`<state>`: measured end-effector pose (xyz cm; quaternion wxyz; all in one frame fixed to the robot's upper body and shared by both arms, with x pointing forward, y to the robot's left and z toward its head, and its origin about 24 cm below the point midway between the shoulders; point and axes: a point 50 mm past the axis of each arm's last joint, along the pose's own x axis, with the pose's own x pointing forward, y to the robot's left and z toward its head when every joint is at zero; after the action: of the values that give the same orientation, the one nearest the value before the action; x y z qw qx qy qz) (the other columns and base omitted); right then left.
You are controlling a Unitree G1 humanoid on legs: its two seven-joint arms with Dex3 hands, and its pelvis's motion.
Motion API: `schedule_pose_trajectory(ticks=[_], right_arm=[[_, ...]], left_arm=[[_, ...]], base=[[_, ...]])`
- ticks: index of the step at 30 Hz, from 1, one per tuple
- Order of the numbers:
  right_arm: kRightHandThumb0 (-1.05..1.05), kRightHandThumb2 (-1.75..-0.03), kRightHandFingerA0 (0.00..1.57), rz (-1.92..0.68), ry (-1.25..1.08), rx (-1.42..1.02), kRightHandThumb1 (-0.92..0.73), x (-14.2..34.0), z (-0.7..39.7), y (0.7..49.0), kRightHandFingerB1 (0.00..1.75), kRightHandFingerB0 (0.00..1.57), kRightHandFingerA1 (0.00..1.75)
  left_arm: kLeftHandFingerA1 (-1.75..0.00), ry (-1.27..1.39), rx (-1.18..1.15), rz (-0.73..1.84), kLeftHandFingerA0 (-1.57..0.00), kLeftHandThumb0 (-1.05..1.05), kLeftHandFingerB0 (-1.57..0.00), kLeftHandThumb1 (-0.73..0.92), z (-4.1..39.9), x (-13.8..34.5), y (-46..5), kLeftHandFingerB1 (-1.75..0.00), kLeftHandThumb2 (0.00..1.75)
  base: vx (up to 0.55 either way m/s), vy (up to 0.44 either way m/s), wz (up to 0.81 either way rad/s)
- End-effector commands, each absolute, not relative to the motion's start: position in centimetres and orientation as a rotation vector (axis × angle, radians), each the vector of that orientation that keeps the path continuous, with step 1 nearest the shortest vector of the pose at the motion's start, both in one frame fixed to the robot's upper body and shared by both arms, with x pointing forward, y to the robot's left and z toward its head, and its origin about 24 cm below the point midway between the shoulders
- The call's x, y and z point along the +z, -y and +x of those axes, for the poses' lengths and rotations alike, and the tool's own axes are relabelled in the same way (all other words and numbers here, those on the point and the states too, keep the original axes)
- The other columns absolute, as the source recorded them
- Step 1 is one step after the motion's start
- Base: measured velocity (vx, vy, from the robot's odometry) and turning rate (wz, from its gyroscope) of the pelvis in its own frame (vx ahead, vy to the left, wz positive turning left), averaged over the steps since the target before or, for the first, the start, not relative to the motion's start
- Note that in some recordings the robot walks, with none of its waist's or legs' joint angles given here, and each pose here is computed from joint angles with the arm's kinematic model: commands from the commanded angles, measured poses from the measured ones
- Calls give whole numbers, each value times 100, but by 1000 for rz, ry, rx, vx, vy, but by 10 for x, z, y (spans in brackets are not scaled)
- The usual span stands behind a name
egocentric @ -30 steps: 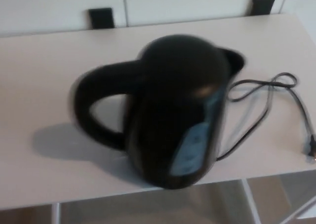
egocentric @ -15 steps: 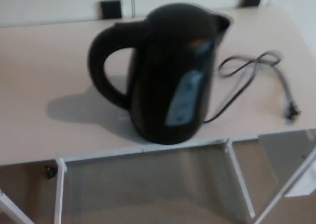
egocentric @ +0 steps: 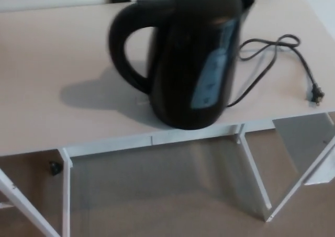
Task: The robot walk towards a table in front and uses its left hand to pick up the pot from the base and places it on the table
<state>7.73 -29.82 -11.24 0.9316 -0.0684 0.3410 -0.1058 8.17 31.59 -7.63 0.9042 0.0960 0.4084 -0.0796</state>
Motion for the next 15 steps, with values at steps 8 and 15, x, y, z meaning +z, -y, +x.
schedule_pose_trajectory(ticks=[8,15], right_arm=[[-45,-57,82,-127,-694,-232,-53,-111,78,303,39,49,59],[-47,-56,85,-141,-690,-223,-53,-110,79,302,40,51,59]], left_arm=[[-52,-766,-10,209,-56,-46,-42,47,85,-72,-324,-46,75],[-52,-753,11,206,-56,-47,-43,46,87,-71,-325,-47,76]], base=[[43,0,7],[40,-1,3]])
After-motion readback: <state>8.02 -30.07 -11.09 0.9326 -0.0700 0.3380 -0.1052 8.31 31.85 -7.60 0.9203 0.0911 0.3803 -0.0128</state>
